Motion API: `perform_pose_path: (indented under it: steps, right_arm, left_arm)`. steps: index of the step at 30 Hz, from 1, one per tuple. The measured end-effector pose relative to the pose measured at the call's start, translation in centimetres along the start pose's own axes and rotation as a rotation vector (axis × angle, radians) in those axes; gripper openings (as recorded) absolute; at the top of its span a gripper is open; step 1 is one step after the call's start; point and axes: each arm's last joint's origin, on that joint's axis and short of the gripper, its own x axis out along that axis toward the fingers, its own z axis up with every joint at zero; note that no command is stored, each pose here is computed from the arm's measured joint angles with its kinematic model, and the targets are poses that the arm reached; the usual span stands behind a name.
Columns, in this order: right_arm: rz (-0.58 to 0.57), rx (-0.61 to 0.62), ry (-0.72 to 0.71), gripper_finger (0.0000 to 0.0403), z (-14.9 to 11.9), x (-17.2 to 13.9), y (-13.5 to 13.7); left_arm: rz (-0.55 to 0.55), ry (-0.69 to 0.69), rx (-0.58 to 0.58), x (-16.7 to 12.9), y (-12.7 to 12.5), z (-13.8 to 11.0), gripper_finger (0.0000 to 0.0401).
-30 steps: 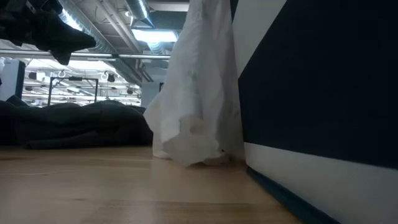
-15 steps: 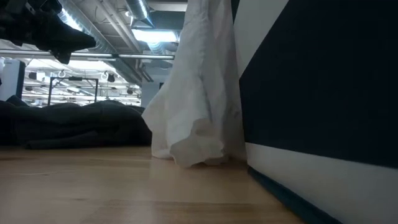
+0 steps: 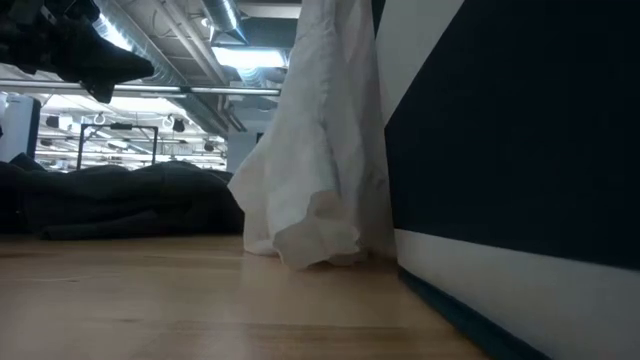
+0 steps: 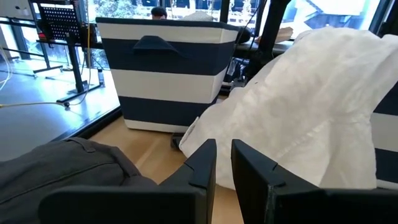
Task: Sort clothes
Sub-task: Put the white shirt into the bottom laundry bin
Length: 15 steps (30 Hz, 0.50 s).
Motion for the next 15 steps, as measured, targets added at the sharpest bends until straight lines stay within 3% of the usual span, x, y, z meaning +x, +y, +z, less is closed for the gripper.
perform_pose_path:
  steps: [4,8,15]
  right_arm:
    - [-0.118,-0.145,-0.171,0.0241,2.4,1.3,-0.9]
    - [-0.198,-0.255,-0.244,0.0241,4.9,2.9,-1.4]
    - [-0.166,-0.25,-0.309,0.0241,9.6,6.5,-1.4]
  left_arm:
    - [0.0,0.002,0.001,0.0,0.0,0.0,0.004]
    - [0.0,0.002,0.001,0.0,0.0,0.0,0.004]
    - [0.0,0.002,0.021,0.0,0.0,0.0,0.004]
